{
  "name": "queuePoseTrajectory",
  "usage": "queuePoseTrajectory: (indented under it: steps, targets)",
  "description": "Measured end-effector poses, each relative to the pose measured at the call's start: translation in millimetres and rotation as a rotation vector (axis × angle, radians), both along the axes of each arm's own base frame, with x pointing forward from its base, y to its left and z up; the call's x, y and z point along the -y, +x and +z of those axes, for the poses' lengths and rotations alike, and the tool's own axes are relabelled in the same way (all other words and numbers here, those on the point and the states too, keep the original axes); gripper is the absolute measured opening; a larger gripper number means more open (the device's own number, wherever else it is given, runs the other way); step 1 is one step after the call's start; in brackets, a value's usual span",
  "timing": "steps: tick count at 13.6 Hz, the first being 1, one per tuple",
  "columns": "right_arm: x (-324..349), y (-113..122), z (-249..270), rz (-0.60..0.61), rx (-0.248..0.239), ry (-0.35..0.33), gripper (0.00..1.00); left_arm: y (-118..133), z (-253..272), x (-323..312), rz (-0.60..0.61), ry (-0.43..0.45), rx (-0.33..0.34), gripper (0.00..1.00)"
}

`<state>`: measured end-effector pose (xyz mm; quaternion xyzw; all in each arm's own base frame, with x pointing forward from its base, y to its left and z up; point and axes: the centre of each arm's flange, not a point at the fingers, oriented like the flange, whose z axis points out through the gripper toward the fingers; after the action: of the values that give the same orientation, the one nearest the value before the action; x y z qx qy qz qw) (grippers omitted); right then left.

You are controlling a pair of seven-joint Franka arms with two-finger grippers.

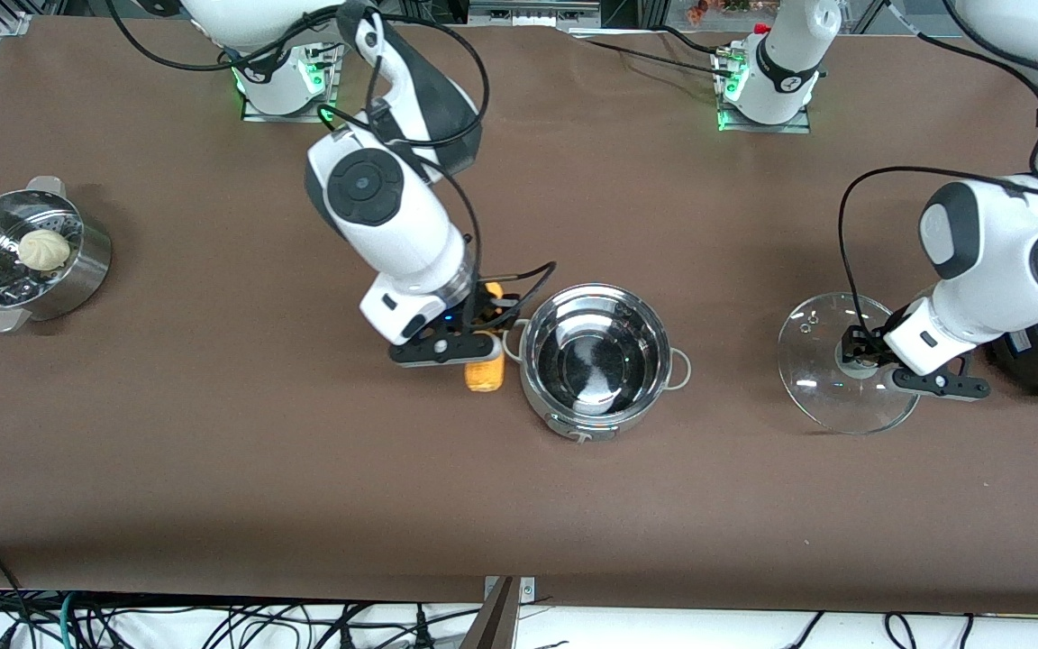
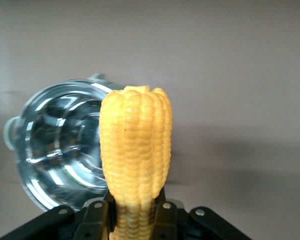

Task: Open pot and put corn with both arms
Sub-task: 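Lift the lid off the pot with the left gripper while the right carries corn, then lower the corn into the pot with the right gripper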

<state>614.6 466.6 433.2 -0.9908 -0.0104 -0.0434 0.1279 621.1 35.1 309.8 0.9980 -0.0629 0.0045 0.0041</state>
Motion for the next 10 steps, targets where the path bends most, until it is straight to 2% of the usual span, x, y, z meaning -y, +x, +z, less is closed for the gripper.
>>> queuePoseTrajectory:
  steps: [4, 6, 10]
  targets:
    - [-44.4, -13.2, -31.9, -0.026, 0.014, 0.104, 0.30, -8.5, -45.9, -3.0, -0.012, 0.015, -0.025, 0.50]
    - [-59.8, -19.1, -39.2, -0.052, 0.013, 0.154, 0.30, -6.9, -60.8, -3.4, -0.013, 0.025, -0.014, 0.50]
    - [-79.1, -29.3, -57.8, -0.044, -0.001, 0.194, 0.30, -7.6, -85.4, -2.9, -0.016, 0.036, -0.023, 0.50]
